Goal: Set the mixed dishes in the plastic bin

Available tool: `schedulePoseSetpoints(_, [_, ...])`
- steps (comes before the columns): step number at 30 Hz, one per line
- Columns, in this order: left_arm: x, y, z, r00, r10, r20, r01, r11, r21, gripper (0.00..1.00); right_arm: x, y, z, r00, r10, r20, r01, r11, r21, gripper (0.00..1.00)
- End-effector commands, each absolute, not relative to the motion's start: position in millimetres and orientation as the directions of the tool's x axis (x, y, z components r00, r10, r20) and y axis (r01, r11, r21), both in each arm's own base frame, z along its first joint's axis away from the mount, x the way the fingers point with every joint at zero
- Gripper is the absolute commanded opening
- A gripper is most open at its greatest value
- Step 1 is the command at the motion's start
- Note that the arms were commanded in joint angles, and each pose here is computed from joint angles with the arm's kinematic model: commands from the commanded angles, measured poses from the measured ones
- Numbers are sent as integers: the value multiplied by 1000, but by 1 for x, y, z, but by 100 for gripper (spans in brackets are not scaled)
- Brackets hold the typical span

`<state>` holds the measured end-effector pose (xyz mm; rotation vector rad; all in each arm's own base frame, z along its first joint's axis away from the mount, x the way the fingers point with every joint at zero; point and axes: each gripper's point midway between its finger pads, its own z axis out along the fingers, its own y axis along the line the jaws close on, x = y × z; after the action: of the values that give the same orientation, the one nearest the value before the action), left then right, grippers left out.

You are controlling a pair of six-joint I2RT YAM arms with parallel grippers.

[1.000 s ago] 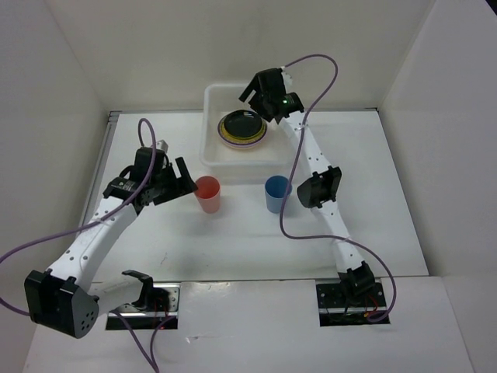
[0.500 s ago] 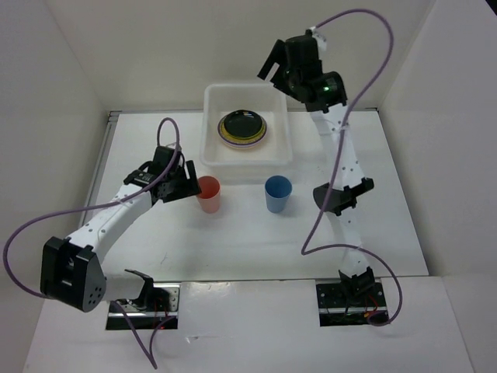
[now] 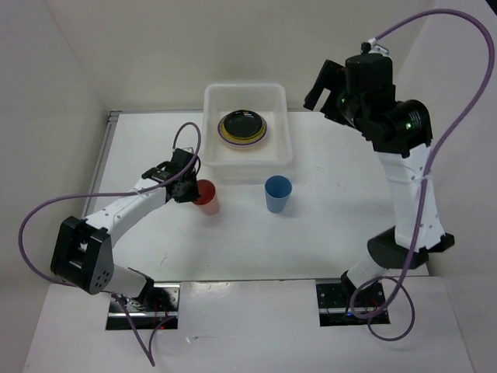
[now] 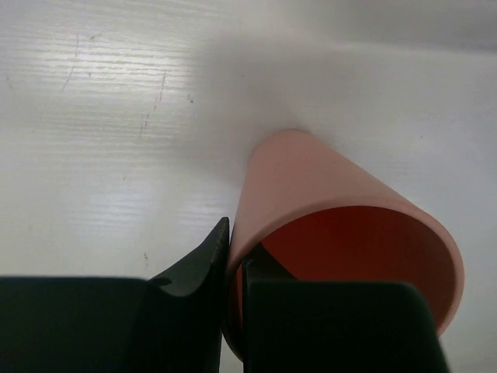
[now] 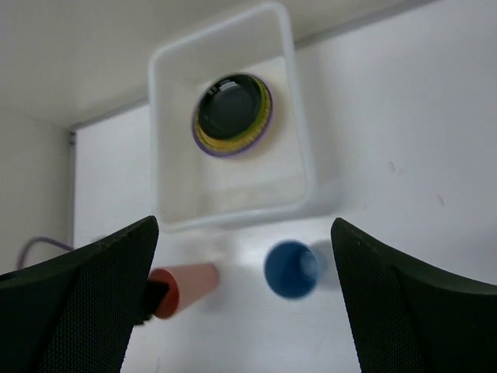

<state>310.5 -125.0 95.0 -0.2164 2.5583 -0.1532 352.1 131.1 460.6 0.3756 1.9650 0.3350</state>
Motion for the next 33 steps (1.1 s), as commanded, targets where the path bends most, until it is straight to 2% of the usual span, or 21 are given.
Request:
schedulePoseSetpoints(1, [306,-118,129,-791,-167,-589,-101,984,-144,0,322,110,433,-457,343,-821,150,939,309,96])
schedulePoseSetpoints(2, [303,-117,146,-770,-176,-613,-96,982,-162,0,323,108,397,-526,306,-793,185,952,244,96])
schedulePoseSetpoints(4, [292,-114,165,-757,-175,-629,-89,982,-166,0,314,101,380,-527,322,-787,210,946,246,96])
schedulePoseSetpoints(5, [289,-112,186,-724,-190,-663,-80,978,-193,0,312,99,338,-592,296,-749,231,953,194,96])
schedulePoseSetpoints(7, [289,-112,225,-678,-210,-704,-65,972,-227,0,311,91,332,-570,350,-743,199,937,289,96])
schedulePoseSetpoints(8, [290,-114,240,-665,-208,-717,-48,970,-238,0,307,88,297,-625,344,-701,208,939,275,96])
schedulePoseSetpoints(9, [288,-116,253,-661,-203,-723,-27,969,-247,0,303,87,293,-629,371,-683,191,926,326,96])
schedulePoseSetpoints(10, [295,-121,284,-618,-223,-754,-4,960,-280,0,303,90,272,-652,356,-669,179,930,320,96])
schedulePoseSetpoints(15, [328,-125,340,-531,-199,-824,26,968,-251,0,301,105,220,-713,354,-605,158,922,352,94])
schedulePoseSetpoints(17, [353,-132,331,-558,-165,-814,11,978,-206,0,302,110,206,-724,363,-587,158,915,371,92])
schedulePoseSetpoints(18, [364,-134,345,-531,-167,-831,12,979,-205,0,300,111,205,-724,363,-587,149,913,381,92])
schedulePoseSetpoints(24, [436,-160,289,-632,-62,-772,11,996,-89,0,301,117,205,-722,373,-583,134,902,411,92])
schedulePoseSetpoints(25, [451,-166,259,-680,-27,-733,16,999,-51,0,299,117,201,-727,371,-577,138,903,407,92])
schedulePoseSetpoints(33, [499,-189,203,-733,-4,-680,19,999,-26,0,302,129,190,-736,379,-561,117,887,447,92])
